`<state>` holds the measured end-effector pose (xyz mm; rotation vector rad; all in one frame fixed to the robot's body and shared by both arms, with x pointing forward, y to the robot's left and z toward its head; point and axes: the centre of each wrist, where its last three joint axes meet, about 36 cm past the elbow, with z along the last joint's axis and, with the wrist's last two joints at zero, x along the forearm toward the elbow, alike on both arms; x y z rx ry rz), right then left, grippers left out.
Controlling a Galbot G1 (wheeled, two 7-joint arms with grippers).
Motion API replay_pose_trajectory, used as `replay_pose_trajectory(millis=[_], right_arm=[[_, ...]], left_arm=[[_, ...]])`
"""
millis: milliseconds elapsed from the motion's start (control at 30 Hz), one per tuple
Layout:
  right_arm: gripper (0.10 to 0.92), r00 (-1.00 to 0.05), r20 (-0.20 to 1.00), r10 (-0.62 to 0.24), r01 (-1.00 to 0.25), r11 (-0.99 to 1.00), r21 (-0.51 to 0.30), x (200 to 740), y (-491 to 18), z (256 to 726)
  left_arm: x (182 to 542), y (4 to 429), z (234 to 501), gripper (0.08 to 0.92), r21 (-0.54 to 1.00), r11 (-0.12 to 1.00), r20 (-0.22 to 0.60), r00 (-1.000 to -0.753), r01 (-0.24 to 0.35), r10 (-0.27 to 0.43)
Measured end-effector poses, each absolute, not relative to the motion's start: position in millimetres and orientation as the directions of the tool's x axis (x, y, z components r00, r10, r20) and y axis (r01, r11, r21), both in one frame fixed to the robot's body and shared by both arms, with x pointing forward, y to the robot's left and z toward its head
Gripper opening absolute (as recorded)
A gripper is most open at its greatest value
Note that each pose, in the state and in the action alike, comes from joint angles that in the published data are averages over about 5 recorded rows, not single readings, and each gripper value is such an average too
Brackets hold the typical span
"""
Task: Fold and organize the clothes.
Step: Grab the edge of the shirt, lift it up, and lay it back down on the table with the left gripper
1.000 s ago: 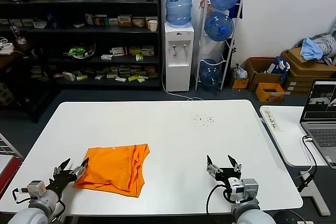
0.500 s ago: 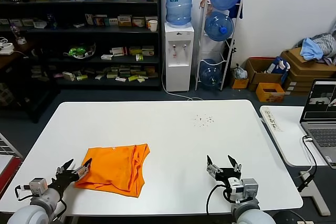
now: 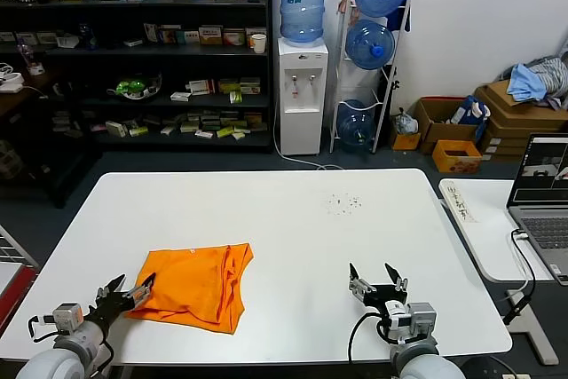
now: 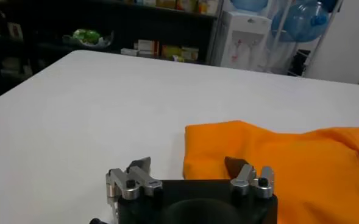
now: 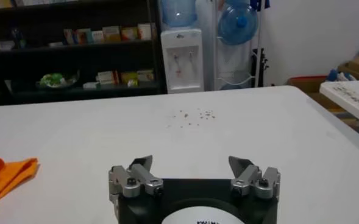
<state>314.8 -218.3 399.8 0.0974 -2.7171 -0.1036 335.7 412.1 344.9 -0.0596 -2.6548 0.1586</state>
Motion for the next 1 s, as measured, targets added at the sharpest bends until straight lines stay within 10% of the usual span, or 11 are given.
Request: replay_pose_trajectory(millis=[767, 1000], right_arm=[[0.823, -0.91, 0.406, -0.085, -0.054, 0.995, 0.087, 314.3, -217.0, 400.7], [0.823, -0.909, 0.409, -0.083, -0.052, 0.995, 0.088, 314.3, -216.6, 399.2]], left_arm=[[333.1, 397.8, 337.5, 0.179, -0.135, 0.991, 0.466, -0.881, 0.024, 0.085], [329.9, 389.8, 343.0, 0.114, -0.146, 0.989, 0.443, -0.893, 0.023, 0.086]])
